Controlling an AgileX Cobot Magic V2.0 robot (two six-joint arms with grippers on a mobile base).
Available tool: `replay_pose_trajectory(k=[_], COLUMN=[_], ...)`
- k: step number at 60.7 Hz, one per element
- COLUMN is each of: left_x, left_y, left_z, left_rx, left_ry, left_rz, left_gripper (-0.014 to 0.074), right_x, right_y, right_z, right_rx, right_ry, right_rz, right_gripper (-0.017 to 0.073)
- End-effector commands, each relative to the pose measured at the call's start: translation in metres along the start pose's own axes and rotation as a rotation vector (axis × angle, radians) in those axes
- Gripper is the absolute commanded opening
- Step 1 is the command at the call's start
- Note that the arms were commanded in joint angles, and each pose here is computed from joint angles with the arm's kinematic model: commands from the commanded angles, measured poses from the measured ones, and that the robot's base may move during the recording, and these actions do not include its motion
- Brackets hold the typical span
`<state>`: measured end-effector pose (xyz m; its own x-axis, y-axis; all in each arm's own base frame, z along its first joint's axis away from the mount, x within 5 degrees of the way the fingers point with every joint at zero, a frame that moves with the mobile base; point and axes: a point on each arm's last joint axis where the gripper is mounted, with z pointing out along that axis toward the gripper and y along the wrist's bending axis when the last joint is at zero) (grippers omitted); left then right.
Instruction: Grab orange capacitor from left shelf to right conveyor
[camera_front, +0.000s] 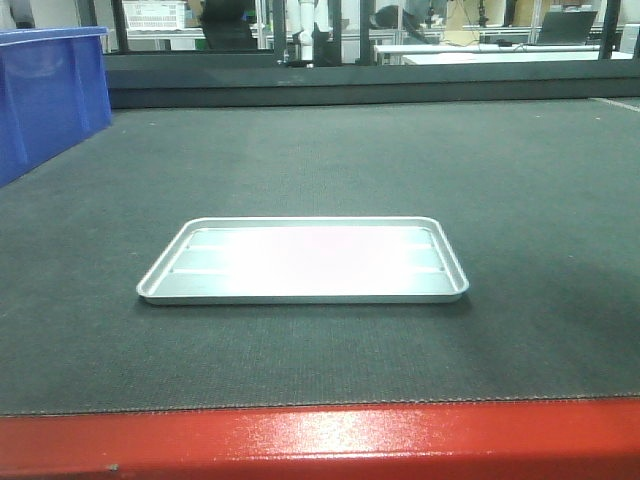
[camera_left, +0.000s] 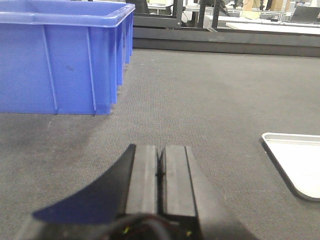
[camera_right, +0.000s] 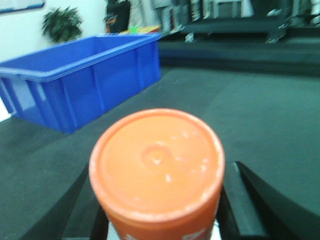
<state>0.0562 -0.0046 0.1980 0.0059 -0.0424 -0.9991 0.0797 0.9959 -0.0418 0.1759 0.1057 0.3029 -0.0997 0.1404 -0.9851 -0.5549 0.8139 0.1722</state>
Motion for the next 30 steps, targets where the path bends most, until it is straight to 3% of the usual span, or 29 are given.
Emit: replay_pose_trajectory(k=[1, 14, 30], left_x=[0.000, 0.000, 0.000], left_y=[0.000, 0.000, 0.000], left_z=[0.000, 0.000, 0.000], left_rx=[0.003, 0.003, 0.003], left_ry=[-0.068, -0.068, -0.068], left_rz=[-0.007, -0.007, -0.007], left_gripper=[-0.0125, -0.0125, -0.0125], right_x=[-0.009, 0.032, 0.065], right_y=[0.002, -0.007, -0.015], right_z=[0.032, 0.100, 0.126], right_rx=[-0.073, -0.108, -0.101], right_ry=[-0.118, -0.037, 0.057], right_rz=[0.001, 0.015, 0.024], right_gripper=[0.0049, 0.0052, 0.0125])
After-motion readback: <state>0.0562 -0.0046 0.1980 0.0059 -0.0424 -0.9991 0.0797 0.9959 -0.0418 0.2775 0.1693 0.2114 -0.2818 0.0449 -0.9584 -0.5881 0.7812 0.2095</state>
